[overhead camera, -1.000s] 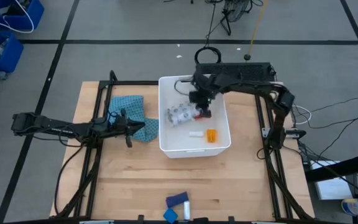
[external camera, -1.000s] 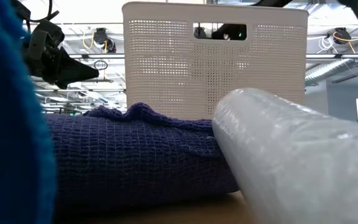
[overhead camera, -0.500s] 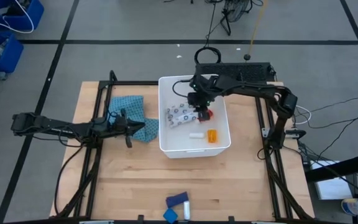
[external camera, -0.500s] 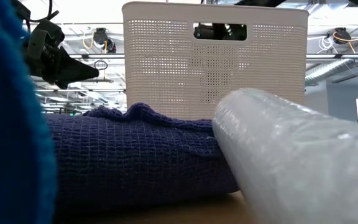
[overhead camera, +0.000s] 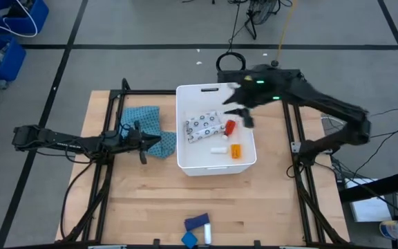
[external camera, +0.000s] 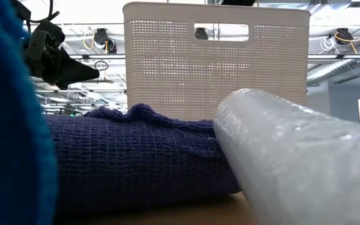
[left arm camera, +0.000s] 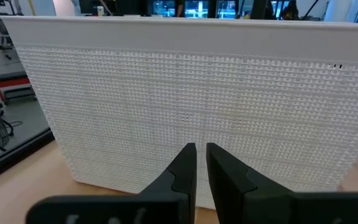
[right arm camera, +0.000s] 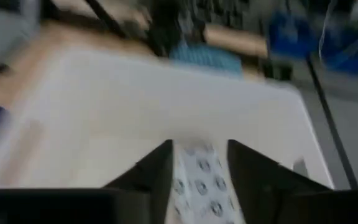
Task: Pick & place medical supplies in basket/bin
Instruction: Put the large blue bandage into the white bin
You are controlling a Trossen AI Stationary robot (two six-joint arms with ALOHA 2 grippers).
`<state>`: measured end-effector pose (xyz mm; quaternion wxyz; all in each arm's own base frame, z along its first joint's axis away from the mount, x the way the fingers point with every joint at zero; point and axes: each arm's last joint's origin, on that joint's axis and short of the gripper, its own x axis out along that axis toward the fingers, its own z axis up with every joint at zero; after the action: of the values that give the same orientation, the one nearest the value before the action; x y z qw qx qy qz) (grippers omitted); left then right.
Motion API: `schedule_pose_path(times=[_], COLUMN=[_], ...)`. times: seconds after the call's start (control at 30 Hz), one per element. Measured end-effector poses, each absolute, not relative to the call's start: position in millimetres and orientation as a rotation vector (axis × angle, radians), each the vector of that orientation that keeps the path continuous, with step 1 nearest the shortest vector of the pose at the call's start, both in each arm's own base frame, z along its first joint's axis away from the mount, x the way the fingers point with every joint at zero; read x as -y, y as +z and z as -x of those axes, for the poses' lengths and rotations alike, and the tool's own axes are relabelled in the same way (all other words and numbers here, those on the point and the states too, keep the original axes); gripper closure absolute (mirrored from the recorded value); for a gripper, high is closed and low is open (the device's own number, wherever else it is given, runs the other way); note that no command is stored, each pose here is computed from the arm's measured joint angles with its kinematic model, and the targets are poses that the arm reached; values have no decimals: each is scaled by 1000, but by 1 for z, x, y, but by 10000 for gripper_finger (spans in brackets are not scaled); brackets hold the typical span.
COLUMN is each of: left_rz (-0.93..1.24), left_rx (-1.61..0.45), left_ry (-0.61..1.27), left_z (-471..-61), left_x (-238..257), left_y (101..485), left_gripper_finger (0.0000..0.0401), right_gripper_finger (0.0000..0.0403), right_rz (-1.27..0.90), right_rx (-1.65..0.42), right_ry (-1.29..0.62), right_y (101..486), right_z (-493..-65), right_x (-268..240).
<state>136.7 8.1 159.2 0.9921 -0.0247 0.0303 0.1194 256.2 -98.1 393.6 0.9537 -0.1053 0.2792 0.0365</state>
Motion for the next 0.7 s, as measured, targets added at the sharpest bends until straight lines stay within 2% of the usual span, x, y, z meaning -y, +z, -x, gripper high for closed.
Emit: schedule_pose_path(times=[0.1,0.17,0.2,0.37,0.57,0.7], left_rz=[49,49,49,49,51,54], left_rx=[-61,-61,-61,-62,-61,-61], left_ry=[240,240,240,240,240,240], left_z=[-137,-137,-137,-137,-137,-137], left_x=[-8,-8,-8,-8,-8,-8], left_y=[159,159,159,159,159,159], left_gripper_finger=[359,359,359,359,359,359], right_gripper_finger=[318,372,387,400,402,402], right_rz=[196,199,198,149,30,34], right_rx=[-437,-377,-359,-202,-131,-61], right_ry=[159,197,195,126,108,82], right_y=[415,417,411,366,302,286], right_z=[-219,-195,-186,-160,-145,-130], right_x=[76,63,58,45,35,30])
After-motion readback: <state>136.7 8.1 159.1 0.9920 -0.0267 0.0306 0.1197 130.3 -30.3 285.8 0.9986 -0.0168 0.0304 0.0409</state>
